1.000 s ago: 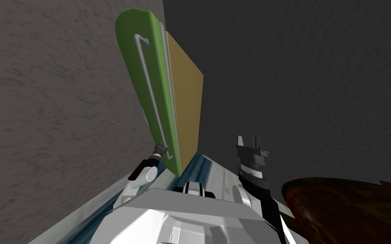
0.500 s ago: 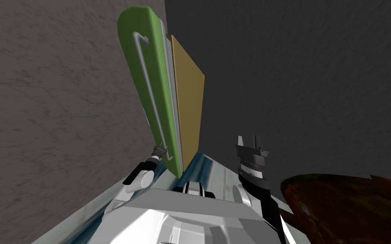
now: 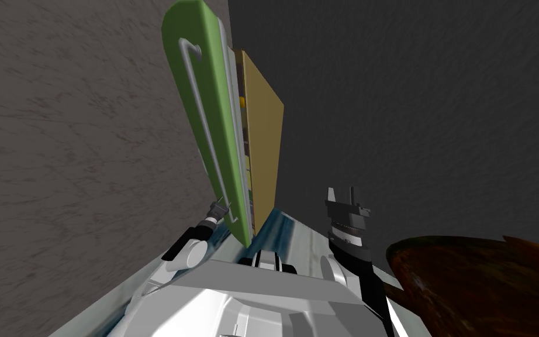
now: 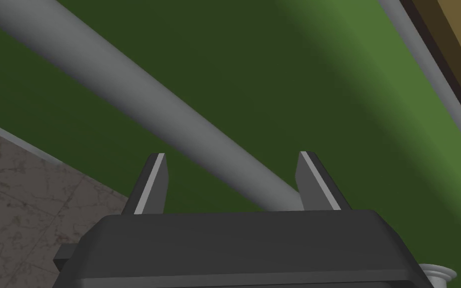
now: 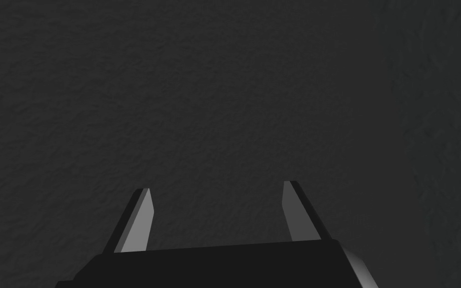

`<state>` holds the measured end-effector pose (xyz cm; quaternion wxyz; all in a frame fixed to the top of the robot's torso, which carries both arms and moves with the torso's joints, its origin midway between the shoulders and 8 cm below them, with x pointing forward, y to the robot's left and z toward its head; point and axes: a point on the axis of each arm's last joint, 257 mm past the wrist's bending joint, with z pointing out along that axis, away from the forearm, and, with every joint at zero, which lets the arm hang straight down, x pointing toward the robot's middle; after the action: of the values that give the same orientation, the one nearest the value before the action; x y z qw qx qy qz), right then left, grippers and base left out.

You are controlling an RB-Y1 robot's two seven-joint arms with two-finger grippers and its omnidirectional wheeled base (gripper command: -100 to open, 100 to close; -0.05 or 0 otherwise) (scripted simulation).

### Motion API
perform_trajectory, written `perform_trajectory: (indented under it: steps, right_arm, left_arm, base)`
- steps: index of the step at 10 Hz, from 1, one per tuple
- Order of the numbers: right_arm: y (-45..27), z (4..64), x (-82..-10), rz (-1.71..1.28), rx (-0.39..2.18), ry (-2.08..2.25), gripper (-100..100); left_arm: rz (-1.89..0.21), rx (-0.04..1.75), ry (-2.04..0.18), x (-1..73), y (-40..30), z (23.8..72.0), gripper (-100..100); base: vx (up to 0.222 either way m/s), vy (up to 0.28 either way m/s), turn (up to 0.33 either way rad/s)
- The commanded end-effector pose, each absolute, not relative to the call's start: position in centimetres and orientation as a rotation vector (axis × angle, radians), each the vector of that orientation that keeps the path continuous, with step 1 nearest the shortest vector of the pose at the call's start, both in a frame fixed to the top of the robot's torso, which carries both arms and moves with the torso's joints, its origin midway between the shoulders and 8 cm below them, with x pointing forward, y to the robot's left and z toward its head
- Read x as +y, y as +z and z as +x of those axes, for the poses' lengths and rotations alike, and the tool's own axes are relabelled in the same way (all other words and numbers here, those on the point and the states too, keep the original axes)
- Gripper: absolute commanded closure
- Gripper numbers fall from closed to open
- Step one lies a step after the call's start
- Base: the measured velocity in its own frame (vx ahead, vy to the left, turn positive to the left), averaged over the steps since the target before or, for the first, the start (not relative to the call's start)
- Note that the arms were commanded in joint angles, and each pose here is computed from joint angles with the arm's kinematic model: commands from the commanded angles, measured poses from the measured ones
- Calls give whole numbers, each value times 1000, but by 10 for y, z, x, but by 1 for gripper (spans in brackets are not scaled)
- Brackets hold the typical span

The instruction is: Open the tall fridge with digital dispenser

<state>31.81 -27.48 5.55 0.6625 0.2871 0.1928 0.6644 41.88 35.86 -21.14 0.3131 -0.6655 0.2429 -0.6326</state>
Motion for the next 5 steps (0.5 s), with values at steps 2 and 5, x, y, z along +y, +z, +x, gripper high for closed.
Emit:
perform_trajectory:
  steps: [2,5]
  right_arm:
    - [55,318,-275,649,436,1502,0]
    - [55,318,-275,649,436,1502,0]
  left_arm:
    - [-1731,654,-1719,359,-205,411,100]
    - [-1655,707,-1715,369,-188,412,100]
  base:
    - [-20,50,3]
    - [-26,50,-7]
